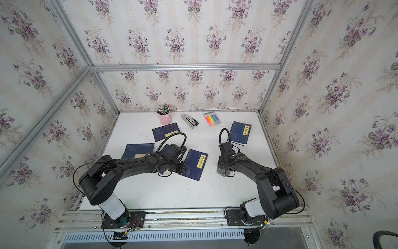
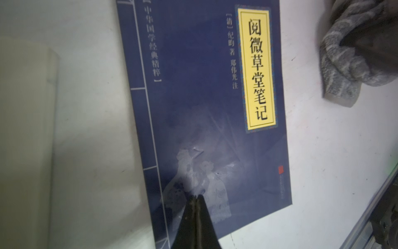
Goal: Wipe the cover of the book
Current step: Place the cleaning item at the center of the board, then pick up the book from the center of the board.
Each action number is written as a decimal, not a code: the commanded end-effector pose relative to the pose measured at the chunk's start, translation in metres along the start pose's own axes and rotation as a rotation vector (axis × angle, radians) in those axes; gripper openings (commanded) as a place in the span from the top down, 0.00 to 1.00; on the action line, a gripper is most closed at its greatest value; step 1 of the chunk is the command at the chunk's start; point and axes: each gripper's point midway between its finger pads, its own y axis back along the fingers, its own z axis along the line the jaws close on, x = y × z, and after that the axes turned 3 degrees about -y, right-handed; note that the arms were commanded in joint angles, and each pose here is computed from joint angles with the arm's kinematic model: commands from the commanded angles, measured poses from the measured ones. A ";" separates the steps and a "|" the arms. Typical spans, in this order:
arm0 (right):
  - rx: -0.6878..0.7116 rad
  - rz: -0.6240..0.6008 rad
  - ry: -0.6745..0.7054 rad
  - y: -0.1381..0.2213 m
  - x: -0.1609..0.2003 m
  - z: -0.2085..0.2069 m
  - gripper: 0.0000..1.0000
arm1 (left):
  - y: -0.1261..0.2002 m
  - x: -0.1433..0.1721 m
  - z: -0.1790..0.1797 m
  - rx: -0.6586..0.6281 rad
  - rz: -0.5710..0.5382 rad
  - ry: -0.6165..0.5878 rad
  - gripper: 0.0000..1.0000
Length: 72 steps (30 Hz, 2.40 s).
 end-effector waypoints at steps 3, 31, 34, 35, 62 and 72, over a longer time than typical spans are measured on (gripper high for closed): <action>-0.030 -0.102 0.003 0.026 -0.025 0.007 0.45 | 0.021 -0.012 -0.004 -0.009 -0.038 -0.030 0.65; -0.484 0.115 0.070 0.010 0.059 0.132 0.47 | -0.011 -0.015 0.018 0.028 0.077 0.088 0.38; -0.479 0.136 0.065 0.004 0.065 0.130 0.50 | -0.015 -0.011 0.010 0.078 0.101 0.107 0.38; -0.475 0.140 0.065 0.002 0.066 0.129 0.50 | -0.016 -0.010 0.009 0.084 0.105 0.115 0.38; -0.431 0.225 0.036 -0.038 0.098 0.114 0.70 | 0.007 -0.062 -0.015 0.481 -0.121 0.307 0.48; -0.433 0.224 0.032 -0.038 0.099 0.114 0.70 | 0.028 -0.087 -0.028 0.562 -0.239 0.269 0.64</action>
